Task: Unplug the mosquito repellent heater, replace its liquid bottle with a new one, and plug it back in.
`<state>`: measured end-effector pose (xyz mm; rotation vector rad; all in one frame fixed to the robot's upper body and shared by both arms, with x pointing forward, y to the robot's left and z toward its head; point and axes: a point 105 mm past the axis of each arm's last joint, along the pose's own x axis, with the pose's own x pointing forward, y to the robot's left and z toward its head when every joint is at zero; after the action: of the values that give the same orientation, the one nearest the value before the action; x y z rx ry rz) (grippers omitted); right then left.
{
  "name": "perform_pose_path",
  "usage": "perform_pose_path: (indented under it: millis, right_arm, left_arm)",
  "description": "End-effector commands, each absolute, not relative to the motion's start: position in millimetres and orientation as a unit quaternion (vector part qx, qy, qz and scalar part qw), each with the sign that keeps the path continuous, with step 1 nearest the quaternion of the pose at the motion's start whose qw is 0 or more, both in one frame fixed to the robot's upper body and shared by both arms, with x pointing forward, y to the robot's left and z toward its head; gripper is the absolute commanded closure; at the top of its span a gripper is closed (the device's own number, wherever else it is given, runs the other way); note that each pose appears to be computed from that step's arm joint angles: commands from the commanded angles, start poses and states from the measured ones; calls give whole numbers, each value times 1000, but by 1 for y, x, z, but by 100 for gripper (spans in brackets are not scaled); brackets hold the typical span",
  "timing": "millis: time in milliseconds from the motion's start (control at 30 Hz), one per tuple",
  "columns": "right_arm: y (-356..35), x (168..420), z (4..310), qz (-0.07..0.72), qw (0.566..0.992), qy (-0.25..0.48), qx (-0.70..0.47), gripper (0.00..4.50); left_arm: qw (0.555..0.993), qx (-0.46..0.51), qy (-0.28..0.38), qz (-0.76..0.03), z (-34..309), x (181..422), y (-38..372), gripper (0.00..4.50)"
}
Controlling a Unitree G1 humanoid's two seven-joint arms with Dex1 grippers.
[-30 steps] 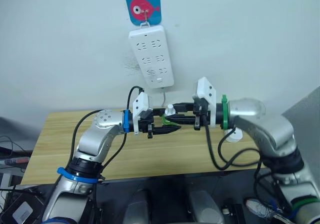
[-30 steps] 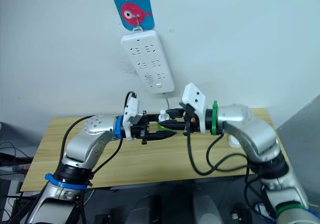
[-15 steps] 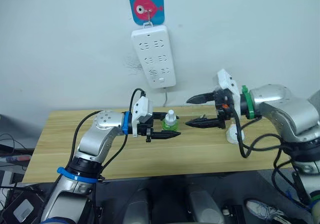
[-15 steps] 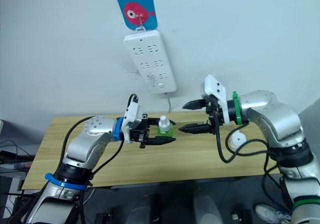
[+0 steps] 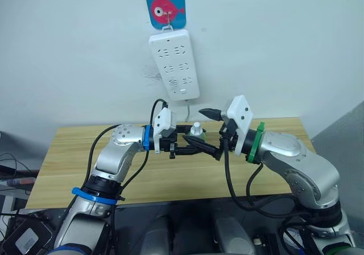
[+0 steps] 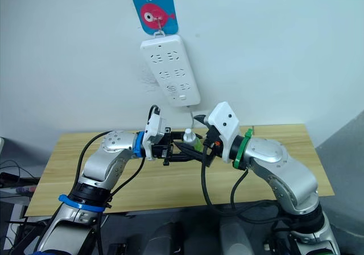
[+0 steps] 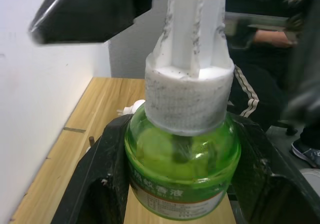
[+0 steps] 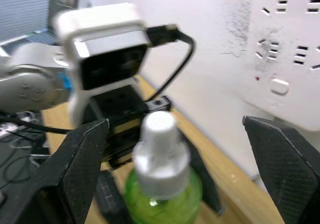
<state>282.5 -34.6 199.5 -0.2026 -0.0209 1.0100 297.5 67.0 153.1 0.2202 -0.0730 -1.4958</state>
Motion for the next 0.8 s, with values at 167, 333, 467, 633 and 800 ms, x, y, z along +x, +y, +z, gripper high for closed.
perform_pose_path:
  millis: [167, 333, 467, 633, 800]
  right_arm:
    - [-77, 286, 211, 486, 863, 2, -141, 0]
    - [-88, 270, 210, 522, 839, 30, -152, 0]
    - [-66, 260, 214, 548, 826, 14, -132, 0]
    - [-36, 269, 216, 540, 834, -9, -111, 0]
    - [-31, 286, 217, 510, 852, -21, -111, 0]
  left_arm:
    - [720, 112, -59, -683, 168, 292, 62, 222]
    - [724, 115, -57, -678, 169, 292, 65, 222]
    - [724, 116, -56, -677, 170, 293, 65, 222]
    - [721, 117, -58, -680, 172, 291, 61, 222]
    - [720, 116, -59, -682, 172, 290, 59, 222]
